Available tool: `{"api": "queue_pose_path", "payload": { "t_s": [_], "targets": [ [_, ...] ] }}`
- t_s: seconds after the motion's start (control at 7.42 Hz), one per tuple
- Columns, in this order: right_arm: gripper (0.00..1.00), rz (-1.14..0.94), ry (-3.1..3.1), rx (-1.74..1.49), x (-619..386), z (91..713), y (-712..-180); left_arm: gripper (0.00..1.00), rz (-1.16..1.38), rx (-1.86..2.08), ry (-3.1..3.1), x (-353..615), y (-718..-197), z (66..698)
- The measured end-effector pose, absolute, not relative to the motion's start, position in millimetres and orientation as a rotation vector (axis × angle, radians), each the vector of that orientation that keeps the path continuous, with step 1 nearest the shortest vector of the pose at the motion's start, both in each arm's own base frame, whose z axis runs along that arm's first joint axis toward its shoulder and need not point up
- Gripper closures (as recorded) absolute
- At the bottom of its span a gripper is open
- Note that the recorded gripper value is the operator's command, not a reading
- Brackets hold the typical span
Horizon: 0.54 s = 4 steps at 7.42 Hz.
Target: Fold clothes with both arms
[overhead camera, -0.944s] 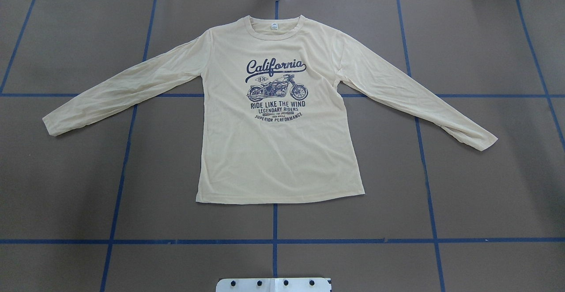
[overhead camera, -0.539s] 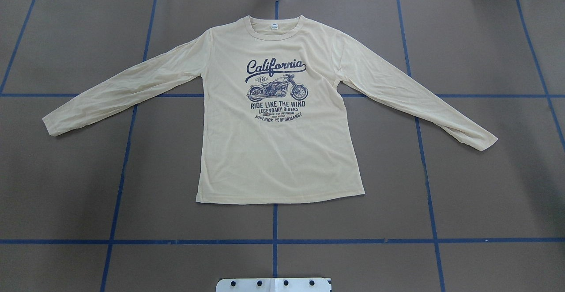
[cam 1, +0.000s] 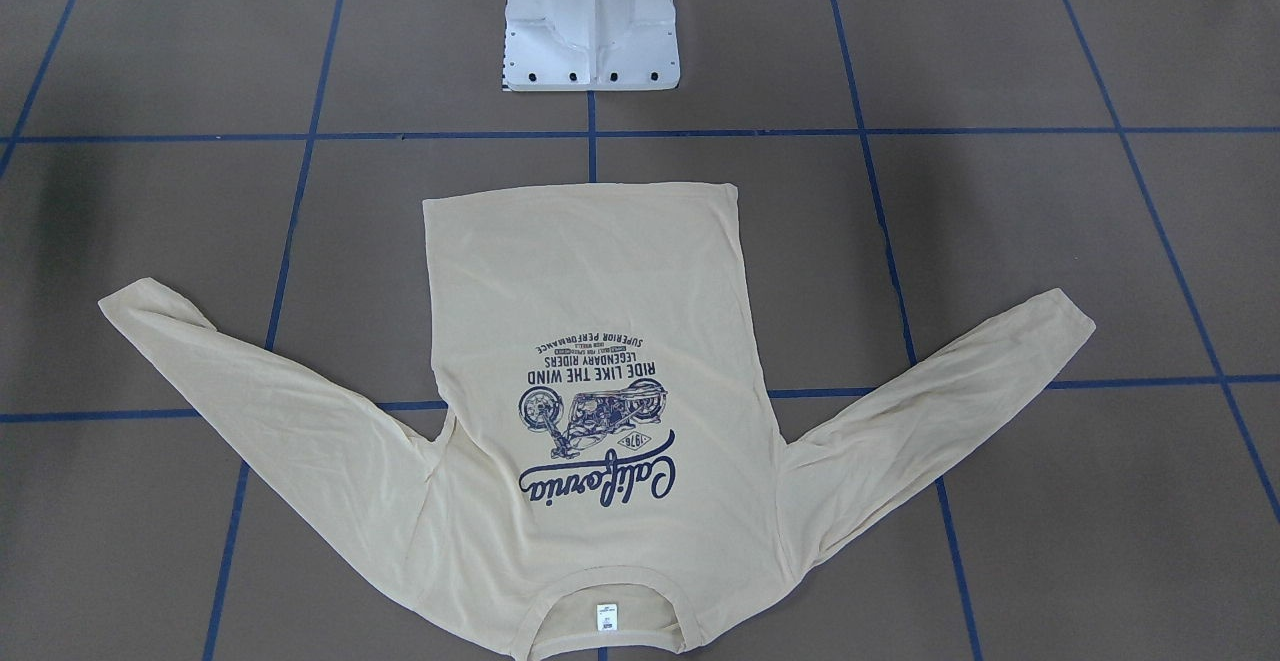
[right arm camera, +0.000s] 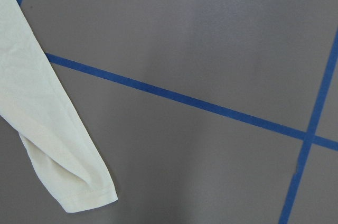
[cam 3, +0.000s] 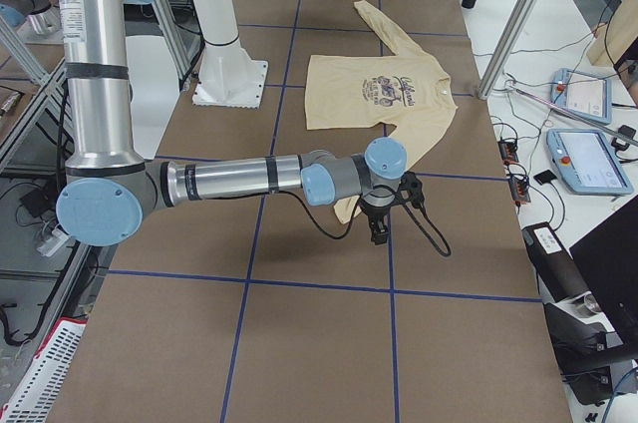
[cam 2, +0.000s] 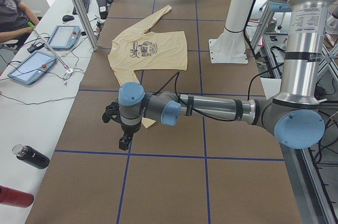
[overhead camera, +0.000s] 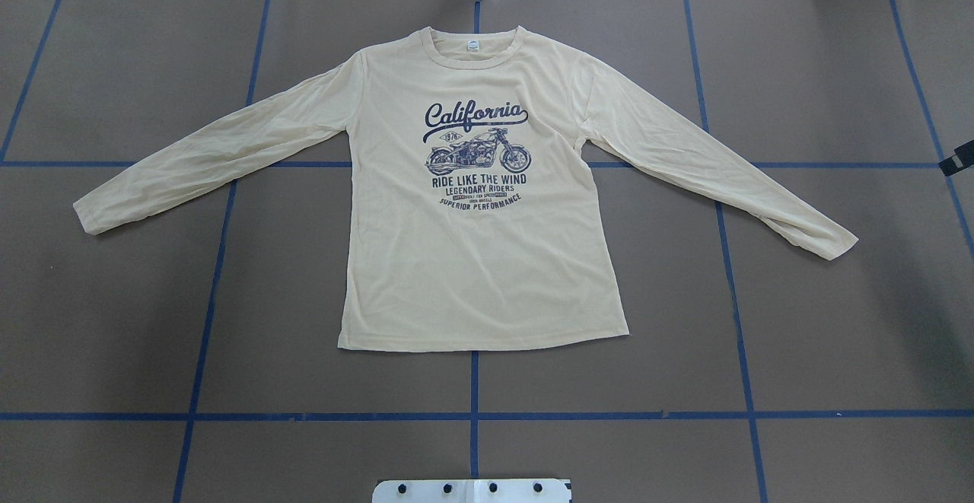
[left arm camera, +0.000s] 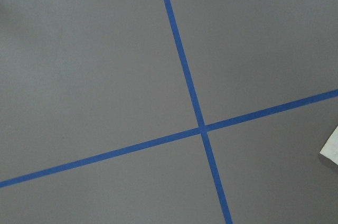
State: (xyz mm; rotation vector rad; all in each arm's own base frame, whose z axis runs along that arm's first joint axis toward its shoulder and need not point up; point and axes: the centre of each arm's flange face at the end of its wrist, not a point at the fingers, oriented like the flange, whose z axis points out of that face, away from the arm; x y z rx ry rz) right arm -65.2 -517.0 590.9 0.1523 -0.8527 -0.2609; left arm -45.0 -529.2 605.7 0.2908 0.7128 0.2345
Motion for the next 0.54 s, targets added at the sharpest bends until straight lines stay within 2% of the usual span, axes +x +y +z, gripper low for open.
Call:
{"api": "queue_pose_path", "payload": {
  "t_s": [0.54],
  "targets": [
    [0.00, -0.252, -0.910, 0.148, -134, 602, -482, 0.00, 0.255, 0.337, 0.751, -41, -532, 594]
  ]
}}
